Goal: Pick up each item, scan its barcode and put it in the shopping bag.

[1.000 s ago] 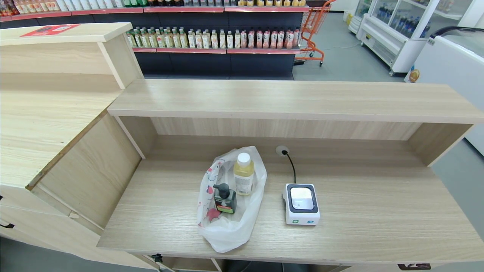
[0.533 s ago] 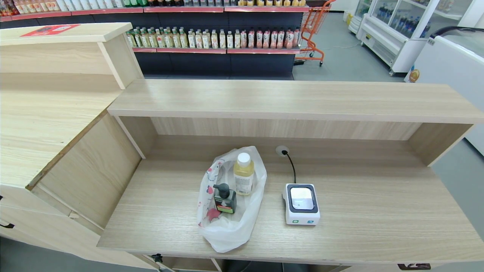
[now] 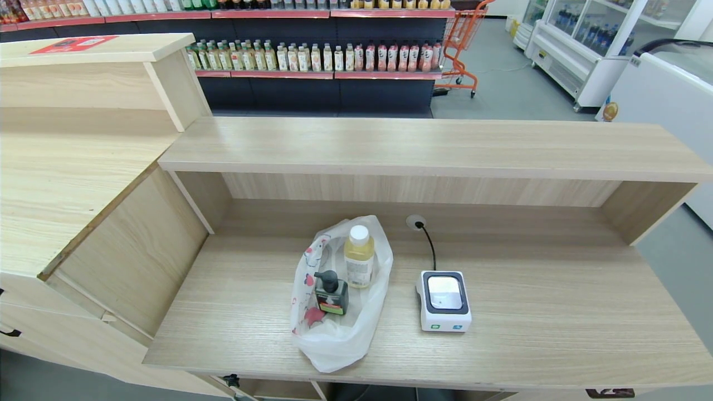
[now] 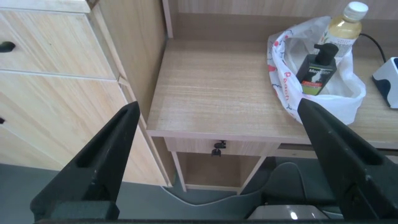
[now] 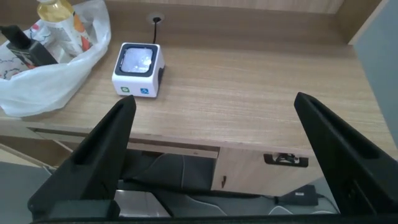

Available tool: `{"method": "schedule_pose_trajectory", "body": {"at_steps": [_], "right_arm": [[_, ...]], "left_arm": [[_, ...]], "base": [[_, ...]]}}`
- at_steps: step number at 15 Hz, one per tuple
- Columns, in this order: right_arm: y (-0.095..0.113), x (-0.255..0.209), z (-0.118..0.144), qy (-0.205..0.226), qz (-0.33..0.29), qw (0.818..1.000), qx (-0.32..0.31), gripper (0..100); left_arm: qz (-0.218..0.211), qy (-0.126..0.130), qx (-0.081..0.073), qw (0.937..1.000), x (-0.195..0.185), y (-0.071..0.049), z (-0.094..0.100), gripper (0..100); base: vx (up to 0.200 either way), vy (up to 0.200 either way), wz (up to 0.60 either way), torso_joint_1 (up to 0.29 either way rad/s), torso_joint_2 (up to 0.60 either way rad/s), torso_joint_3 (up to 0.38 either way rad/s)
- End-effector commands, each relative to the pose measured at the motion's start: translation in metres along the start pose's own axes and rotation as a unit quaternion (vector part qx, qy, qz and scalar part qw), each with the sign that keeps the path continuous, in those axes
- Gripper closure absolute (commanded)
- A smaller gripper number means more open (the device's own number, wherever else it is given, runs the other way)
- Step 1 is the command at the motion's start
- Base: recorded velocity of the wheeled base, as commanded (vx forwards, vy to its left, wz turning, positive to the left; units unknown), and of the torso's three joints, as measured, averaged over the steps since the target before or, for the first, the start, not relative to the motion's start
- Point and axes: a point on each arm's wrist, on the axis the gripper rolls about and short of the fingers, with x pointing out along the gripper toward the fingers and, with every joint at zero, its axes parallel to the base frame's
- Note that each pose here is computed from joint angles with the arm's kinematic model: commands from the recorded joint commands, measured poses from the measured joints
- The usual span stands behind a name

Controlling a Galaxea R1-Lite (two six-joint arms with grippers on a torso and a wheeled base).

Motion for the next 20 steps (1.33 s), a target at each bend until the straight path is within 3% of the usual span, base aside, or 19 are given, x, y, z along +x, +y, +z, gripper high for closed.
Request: {"method": "schedule_pose_trajectory", "body": {"at_steps": [1,13,16,20], "right_arm": [[0.0,0.0003,0.0,0.002,0.0,1.0,0.001,0],[0.0,0.0004,0.0,0.003,0.001,1.0,-0.002,0],[0.0,0.0004,0.0,0.003,0.001,1.0,-0.002,0],[0.0,0.0004,0.0,0.003,0.001,1.0,-0.003,0]], "left_arm": [[0.0,0.0,-0.001,1.0,0.0001,0.0,0.0001,0],[0.0,0.0,0.001,1.0,0.0001,0.0,0.0001,0],[-0.001,0.0,0.002,1.0,0.0001,0.0,0.0001,0],[0.0,0.001,0.002,1.0,0.0002,0.0,0.0001,0]], "base": [[0.0,0.0,0.0,0.0,0.0,0.0],[0.0,-0.183,0.0,0.003,0.0,0.002],[0.0,0.0,0.0,0.0,0.0,0.0],[0.2,0.0,0.0,0.002,0.0,0.001]]}}
